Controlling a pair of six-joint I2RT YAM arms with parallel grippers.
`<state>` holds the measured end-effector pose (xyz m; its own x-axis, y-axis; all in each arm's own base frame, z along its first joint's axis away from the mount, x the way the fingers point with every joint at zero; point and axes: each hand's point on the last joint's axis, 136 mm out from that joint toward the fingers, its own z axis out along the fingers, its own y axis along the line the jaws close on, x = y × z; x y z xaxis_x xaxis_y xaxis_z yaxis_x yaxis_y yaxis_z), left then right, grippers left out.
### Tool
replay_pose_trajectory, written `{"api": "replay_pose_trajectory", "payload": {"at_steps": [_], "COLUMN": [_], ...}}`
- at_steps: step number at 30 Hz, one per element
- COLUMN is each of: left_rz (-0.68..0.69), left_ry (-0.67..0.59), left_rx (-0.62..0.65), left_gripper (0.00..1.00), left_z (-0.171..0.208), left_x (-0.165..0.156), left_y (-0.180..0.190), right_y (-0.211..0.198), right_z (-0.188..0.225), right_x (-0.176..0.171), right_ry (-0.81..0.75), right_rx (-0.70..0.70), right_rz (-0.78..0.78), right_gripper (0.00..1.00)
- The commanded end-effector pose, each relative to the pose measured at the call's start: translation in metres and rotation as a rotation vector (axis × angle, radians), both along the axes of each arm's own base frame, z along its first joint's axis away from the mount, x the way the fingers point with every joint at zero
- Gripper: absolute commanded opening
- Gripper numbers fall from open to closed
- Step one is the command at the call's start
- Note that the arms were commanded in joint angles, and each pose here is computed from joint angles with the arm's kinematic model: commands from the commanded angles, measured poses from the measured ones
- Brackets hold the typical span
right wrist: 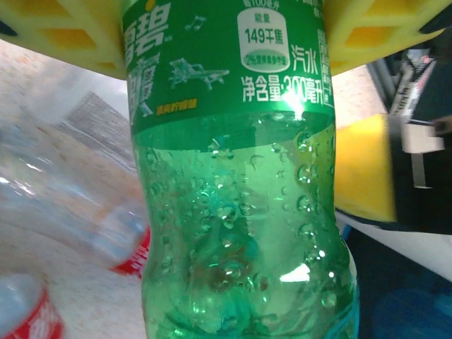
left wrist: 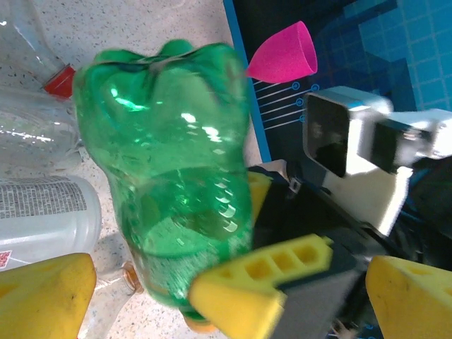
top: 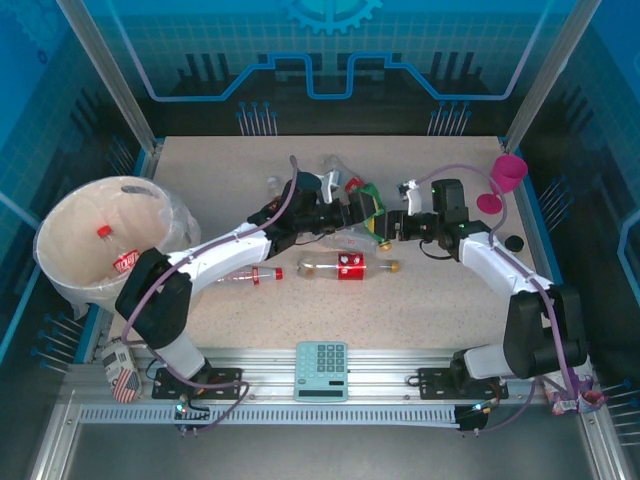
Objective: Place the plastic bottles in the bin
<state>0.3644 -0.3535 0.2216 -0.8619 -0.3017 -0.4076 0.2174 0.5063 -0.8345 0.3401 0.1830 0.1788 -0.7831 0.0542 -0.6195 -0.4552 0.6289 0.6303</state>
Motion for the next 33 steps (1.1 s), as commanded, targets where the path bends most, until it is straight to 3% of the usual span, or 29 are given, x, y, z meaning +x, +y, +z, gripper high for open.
{"api": "replay_pose_trajectory", "payload": {"at_steps": [1, 9, 18, 26, 33], "left_rz": [0.02, 0.056, 0.051, 0.068, 0.084], "left_ry": [-0.021, -0.023, -0.005, -0.021, -0.131], "left_rx": [-0.052, -0.092, -0.11, -0.042, 0.146], "left_gripper": [0.99, 0.99, 0.67, 0.6, 0.59], "left_z": [0.01, 0.009, 0.005, 0.008, 0.044], "left_x": [0.01, 0.022, 0.023, 0.028, 0.039], "left_y": [-0.008, -0.012, -0.015, -0.002, 0.028], "right_y": [0.016, 0.024, 0.027, 0.012, -0.028], "right_z": [0.03, 0.034, 0.03, 0.043, 0.06], "right_x": [-0.01, -0.018, -0.016, -0.016, -0.02], "right_ry": [-0.08, -0.082, -0.067, -0.104, -0.14], "right_rx": [0.097, 0.131, 0.141, 0.07, 0.04], "right_rz": [0.064, 0.118, 0.125, 0.105, 0.012], "right_gripper": [0.51, 0.51, 0.54, 0.82, 0.88]}}
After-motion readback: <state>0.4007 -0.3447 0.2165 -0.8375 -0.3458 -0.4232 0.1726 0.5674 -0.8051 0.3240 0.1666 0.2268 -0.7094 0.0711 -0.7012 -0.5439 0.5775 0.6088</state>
